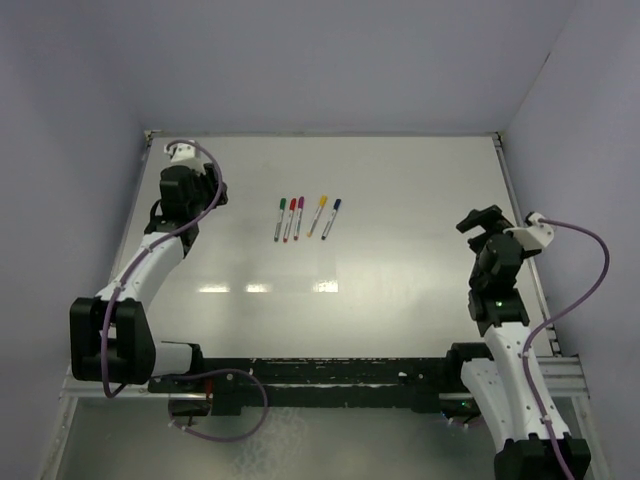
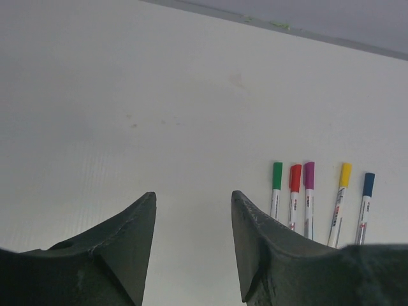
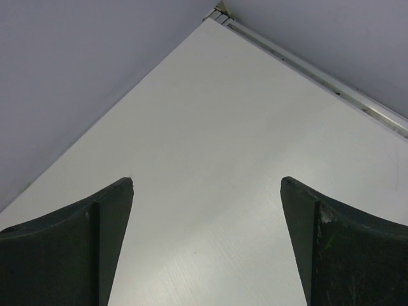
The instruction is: Insert the pens into the pen caps
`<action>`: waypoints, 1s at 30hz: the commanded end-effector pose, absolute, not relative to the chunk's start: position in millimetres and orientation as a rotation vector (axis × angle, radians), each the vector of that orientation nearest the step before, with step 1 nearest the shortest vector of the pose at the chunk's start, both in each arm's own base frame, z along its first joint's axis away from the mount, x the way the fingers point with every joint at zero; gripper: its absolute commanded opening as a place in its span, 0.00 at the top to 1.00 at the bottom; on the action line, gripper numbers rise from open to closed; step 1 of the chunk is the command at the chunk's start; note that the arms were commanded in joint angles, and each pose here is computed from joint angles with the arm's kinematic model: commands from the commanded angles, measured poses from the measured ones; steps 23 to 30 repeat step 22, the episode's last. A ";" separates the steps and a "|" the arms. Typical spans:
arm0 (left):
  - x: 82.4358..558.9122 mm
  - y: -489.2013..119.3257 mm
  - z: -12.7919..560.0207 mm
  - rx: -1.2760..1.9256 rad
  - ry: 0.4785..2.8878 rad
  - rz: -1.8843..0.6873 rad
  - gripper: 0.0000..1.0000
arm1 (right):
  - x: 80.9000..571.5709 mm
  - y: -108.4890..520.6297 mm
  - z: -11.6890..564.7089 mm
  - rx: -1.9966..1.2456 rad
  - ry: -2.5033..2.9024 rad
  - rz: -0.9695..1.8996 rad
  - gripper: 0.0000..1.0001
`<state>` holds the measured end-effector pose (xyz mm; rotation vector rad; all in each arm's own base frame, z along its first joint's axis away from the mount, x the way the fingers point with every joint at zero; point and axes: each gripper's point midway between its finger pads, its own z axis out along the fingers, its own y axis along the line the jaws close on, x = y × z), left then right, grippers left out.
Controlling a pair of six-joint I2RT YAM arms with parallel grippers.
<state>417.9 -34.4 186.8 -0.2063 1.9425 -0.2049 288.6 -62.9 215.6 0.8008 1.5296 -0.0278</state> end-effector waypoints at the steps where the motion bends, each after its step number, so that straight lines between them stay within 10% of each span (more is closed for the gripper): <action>1: 424.3 -29.0 209.3 -0.198 1.847 -0.178 0.44 | 290.5 -63.4 210.9 0.830 1.553 -0.030 0.00; 30: 413.2 -33.8 206.0 -0.171 1.811 -0.209 0.38 | 289.6 -63.7 201.5 0.826 1.586 -0.050 0.00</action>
